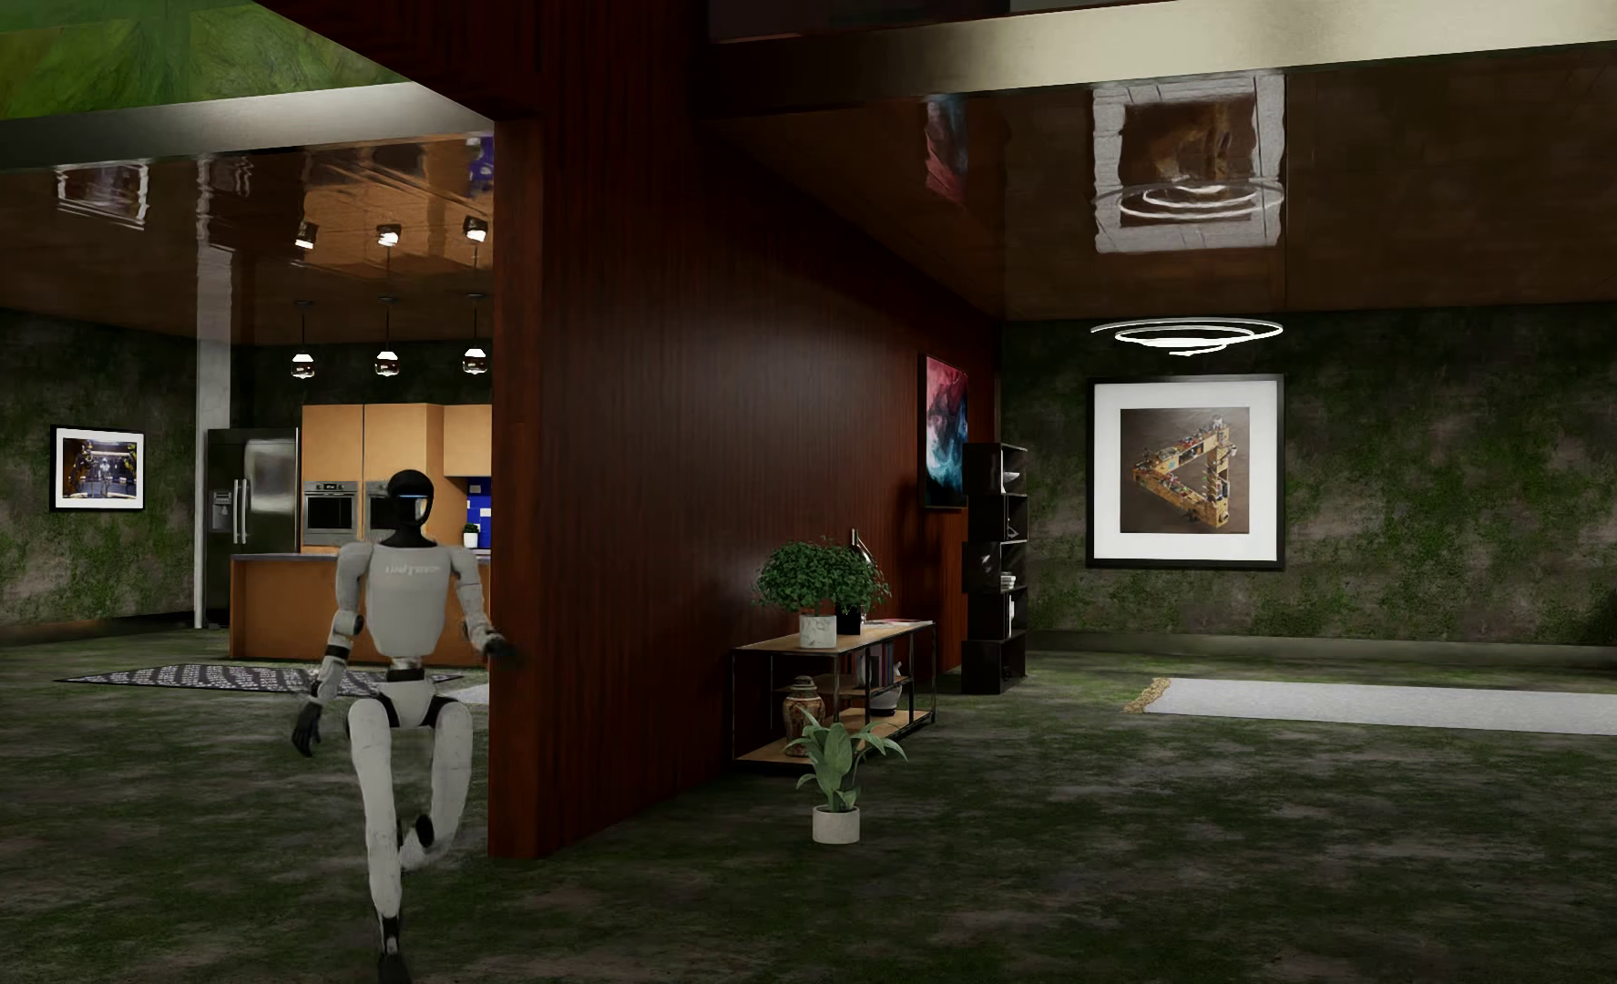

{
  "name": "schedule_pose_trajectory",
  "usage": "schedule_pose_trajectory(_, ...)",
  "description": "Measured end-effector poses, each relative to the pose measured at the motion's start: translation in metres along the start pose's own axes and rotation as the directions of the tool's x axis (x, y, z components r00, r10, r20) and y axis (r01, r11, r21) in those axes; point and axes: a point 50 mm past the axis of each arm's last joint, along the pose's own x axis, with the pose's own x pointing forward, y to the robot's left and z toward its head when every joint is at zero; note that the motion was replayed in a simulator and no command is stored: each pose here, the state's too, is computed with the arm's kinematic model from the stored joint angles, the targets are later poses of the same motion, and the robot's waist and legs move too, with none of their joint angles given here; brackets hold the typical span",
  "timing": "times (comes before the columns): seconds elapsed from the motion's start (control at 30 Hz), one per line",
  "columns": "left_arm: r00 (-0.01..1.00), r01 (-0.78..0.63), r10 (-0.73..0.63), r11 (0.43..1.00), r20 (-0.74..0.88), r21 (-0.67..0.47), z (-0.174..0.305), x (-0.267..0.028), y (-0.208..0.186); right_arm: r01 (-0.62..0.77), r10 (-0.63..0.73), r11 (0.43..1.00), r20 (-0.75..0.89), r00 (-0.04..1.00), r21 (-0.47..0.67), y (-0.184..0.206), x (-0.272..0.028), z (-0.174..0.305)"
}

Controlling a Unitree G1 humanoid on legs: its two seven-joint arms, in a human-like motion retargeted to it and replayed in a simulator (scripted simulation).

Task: Move towards the shelves

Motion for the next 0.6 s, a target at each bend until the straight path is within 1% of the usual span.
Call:
schedule_pose_trajectory(0.03,0.997,0.070,-0.074,0.963,0.006,0.261,0.000,-0.006,-0.019,0.004,-0.003,1.000,0.018,1.000,-0.018,-0.001,0.003,0.015)
schedule_pose_trajectory(0.07,0.985,0.167,-0.172,0.926,-0.016,0.337,-0.003,-0.016,-0.044,0.002,0.001,0.997,0.038,0.999,-0.079,-0.004,0.007,0.033)
schedule_pose_trajectory(0.1,0.950,0.312,-0.298,0.918,-0.093,0.245,-0.013,-0.033,-0.073,0.002,0.009,0.988,0.066,0.998,-0.156,-0.010,0.011,0.054)
schedule_pose_trajectory(0.13,0.880,0.447,-0.436,0.895,-0.188,0.016,-0.027,-0.055,-0.105,0.016,0.014,0.972,0.129,0.992,-0.233,-0.017,0.012,0.082)
schedule_pose_trajectory(0.17,0.759,0.533,-0.586,0.810,-0.283,-0.246,-0.043,-0.086,-0.139,0.051,0.014,0.958,0.224,0.975,-0.282,-0.024,0.009,0.114)
schedule_pose_trajectory(0.2,0.589,0.571,-0.725,0.686,-0.356,-0.452,-0.060,-0.124,-0.170,0.102,0.009,0.944,0.334,0.943,-0.313,-0.030,0.002,0.148)
schedule_pose_trajectory(0.23,0.413,0.577,-0.819,0.573,-0.398,-0.581,-0.071,-0.165,-0.194,0.179,-0.010,0.926,0.454,0.891,-0.332,-0.038,-0.010,0.183)
schedule_pose_trajectory(0.27,0.265,0.635,-0.868,0.485,-0.421,-0.601,-0.078,-0.205,-0.210,0.262,-0.031,0.907,0.568,0.823,-0.329,-0.047,-0.025,0.216)
schedule_pose_trajectory(0.3,0.168,0.742,-0.880,0.410,-0.444,-0.531,-0.083,-0.241,-0.220,0.349,-0.067,0.893,0.683,0.727,-0.285,-0.056,-0.044,0.248)
schedule_pose_trajectory(0.33,0.124,0.847,-0.887,0.328,-0.444,-0.419,-0.082,-0.272,-0.225,0.429,-0.115,0.878,0.774,0.622,-0.214,-0.066,-0.063,0.273)
schedule_pose_trajectory(0.37,0.091,0.914,-0.905,0.242,-0.416,-0.327,-0.078,-0.299,-0.229,0.484,-0.170,0.867,0.840,0.515,-0.121,-0.075,-0.081,0.291)
schedule_pose_trajectory(0.4,0.046,0.942,-0.926,0.165,-0.376,-0.293,-0.074,-0.323,-0.230,0.511,-0.212,0.858,0.874,0.438,-0.048,-0.083,-0.094,0.302)
schedule_pose_trajectory(0.43,-0.029,0.936,-0.941,0.093,-0.337,-0.340,-0.073,-0.344,-0.230,0.505,-0.246,0.863,0.886,0.392,0.016,-0.091,-0.103,0.307)
schedule_pose_trajectory(0.47,-0.120,0.909,-0.944,0.019,-0.307,-0.416,-0.074,-0.360,-0.229,0.471,-0.277,0.879,0.886,0.372,0.077,-0.096,-0.105,0.305)
schedule_pose_trajectory(0.5,-0.189,0.887,-0.943,-0.044,-0.275,-0.459,-0.075,-0.367,-0.229,0.436,-0.291,0.895,0.870,0.398,0.100,-0.099,-0.100,0.296)
schedule_pose_trajectory(0.53,-0.190,0.880,-0.947,-0.047,-0.260,-0.473,-0.073,-0.363,-0.229,0.420,-0.294,0.902,0.848,0.442,0.094,-0.098,-0.091,0.286)
schedule_pose_trajectory(0.57,-0.138,0.882,-0.949,0.011,-0.282,-0.471,-0.073,-0.353,-0.228,0.420,-0.264,0.906,0.830,0.491,0.040,-0.092,-0.080,0.274)
schedule_pose_trajectory(0.6,-0.058,0.870,-0.946,0.110,-0.320,-0.481,-0.071,-0.340,-0.227,0.424,-0.224,0.904,0.789,0.573,-0.051,-0.084,-0.063,0.258)
